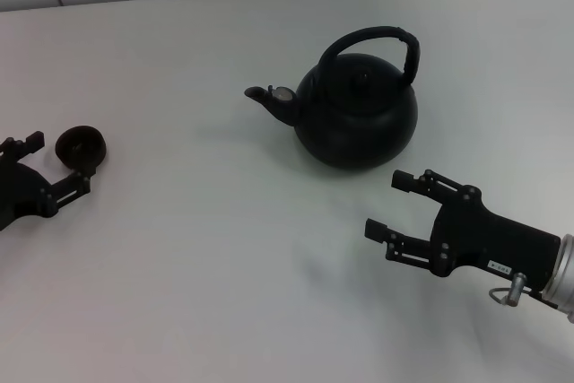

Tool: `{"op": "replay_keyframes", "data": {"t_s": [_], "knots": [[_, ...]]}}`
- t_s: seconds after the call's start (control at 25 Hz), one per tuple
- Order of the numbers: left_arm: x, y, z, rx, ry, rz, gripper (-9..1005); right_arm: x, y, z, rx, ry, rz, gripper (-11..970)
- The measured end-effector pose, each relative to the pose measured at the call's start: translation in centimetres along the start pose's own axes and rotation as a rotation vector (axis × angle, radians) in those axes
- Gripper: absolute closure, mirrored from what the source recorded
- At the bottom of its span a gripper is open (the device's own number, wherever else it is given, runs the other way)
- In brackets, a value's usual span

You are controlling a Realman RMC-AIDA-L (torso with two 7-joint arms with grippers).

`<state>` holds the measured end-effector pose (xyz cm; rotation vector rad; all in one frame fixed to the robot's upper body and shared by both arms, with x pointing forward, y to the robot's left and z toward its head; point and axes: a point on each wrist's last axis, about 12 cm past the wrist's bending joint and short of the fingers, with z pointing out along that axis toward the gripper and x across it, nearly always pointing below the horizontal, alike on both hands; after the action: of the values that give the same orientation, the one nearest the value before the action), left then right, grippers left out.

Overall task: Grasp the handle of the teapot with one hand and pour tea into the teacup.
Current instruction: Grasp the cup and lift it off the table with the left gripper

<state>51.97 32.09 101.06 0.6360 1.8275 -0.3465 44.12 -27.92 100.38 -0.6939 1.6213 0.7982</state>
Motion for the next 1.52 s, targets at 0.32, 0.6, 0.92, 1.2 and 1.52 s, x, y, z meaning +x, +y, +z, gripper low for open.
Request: {"op": "replay_keyframes", "data": {"t_s": [0.32, 0.6, 0.92, 1.2, 1.52], "knots": [[-0.3, 0.1, 0.7, 0.001, 0.005, 0.004, 211, 0.0, 0.0, 0.0, 0.001, 0.001, 0.002, 140], [-0.4, 0.0, 1.3, -0.001, 0.024, 0.008, 218, 0.0, 0.0, 0.0, 0.001, 0.001, 0.003, 140], [-0.7, -0.1, 1.8, 0.012, 0.031, 0.018, 225, 0.1, 0.0, 0.0, 0.006, 0.009, 0.006, 139], [-0.7, -0.1, 2.2, 0.011, 0.046, 0.019, 231, 0.2, 0.0, 0.1, 0.006, 0.009, 0.010, 139], [-0.8, 0.0, 2.5, 0.001, 0.056, 0.022, 238, 0.2, 0.0, 0.1, 0.006, 0.009, 0.011, 139]]}}
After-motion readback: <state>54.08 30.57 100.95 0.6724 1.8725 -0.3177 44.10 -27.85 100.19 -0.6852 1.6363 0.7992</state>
